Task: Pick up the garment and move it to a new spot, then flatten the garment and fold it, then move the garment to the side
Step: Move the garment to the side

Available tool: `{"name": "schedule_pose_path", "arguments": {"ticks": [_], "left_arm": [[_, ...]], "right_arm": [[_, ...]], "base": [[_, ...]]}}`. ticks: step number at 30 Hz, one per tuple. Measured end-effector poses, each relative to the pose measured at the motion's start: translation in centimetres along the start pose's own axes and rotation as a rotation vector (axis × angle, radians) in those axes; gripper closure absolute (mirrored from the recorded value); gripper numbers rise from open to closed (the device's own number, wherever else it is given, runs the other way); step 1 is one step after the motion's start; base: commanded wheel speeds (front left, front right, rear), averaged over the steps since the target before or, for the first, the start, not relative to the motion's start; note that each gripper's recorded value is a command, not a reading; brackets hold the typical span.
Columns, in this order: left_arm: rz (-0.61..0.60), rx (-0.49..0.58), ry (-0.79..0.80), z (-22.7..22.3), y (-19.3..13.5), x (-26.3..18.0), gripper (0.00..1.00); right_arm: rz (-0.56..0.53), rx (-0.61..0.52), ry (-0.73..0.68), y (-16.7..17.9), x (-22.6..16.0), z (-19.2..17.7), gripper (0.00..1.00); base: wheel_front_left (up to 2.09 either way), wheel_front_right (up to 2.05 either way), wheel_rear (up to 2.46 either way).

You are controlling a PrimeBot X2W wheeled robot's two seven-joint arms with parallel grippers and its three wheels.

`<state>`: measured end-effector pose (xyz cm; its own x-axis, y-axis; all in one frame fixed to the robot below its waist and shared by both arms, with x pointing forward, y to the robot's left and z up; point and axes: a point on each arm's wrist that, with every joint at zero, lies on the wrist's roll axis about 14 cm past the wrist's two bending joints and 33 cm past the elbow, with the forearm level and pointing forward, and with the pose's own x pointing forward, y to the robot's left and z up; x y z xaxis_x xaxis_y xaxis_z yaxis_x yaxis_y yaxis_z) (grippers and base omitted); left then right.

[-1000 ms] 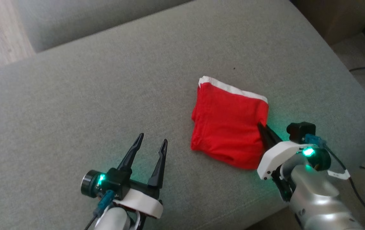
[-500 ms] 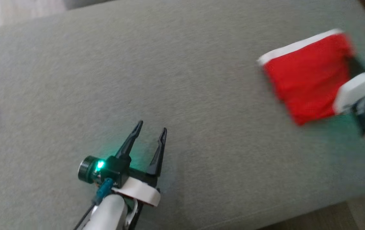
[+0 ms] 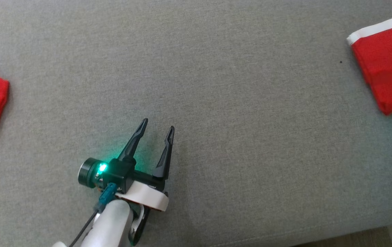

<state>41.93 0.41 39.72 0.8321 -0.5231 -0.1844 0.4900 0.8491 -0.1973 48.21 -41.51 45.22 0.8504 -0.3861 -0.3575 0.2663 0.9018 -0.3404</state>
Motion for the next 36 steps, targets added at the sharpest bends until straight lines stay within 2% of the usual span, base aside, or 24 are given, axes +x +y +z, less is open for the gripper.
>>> {"name": "schedule_pose_path", "arguments": {"ticks": [5,12,13,17,24,25,28,36], "left_arm": [[0.024,0.009,-0.021,0.8,0.5,-0.1,0.0],[0.123,0.033,-0.069,2.9,2.7,-1.1,0.0],[0.123,0.033,-0.069,2.9,2.7,-1.1,0.0],[0.214,0.04,-0.092,3.8,4.8,-2.7,0.0],[0.382,0.048,-0.105,4.2,8.4,-7.0,0.0],[0.414,0.051,-0.103,4.2,9.1,-8.1,0.0],[0.457,0.058,-0.109,4.4,9.9,-9.5,0.0],[0.506,0.054,-0.099,3.6,10.1,-12.4,0.0]], "right_arm": [[0.005,0.043,-0.121,1.6,-0.3,2.9,0.0],[0.13,0.133,-0.263,9.0,-2.4,6.6,0.0],[0.13,0.133,-0.263,9.0,-2.4,6.6,0.0],[0.206,0.203,-0.33,12.8,-4.5,7.9,0.0],[0.307,0.313,-0.282,16.7,-8.1,4.1,0.0],[0.353,0.331,-0.248,18.3,-9.1,2.6,0.0],[0.415,0.335,-0.223,20.4,-10.7,1.5,0.0],[0.482,0.336,-0.167,21.9,-14.3,-1.7,0.0]], "base": [[0.0,0.0,0.0],[0.0,0.0,0.0],[0.0,0.0,0.0],[0.0,0.0,0.0],[0.0,0.0,0.0],[0.0,0.0,0.0],[0.0,0.0,0.0],[0.0,0.0,0.0]]}}
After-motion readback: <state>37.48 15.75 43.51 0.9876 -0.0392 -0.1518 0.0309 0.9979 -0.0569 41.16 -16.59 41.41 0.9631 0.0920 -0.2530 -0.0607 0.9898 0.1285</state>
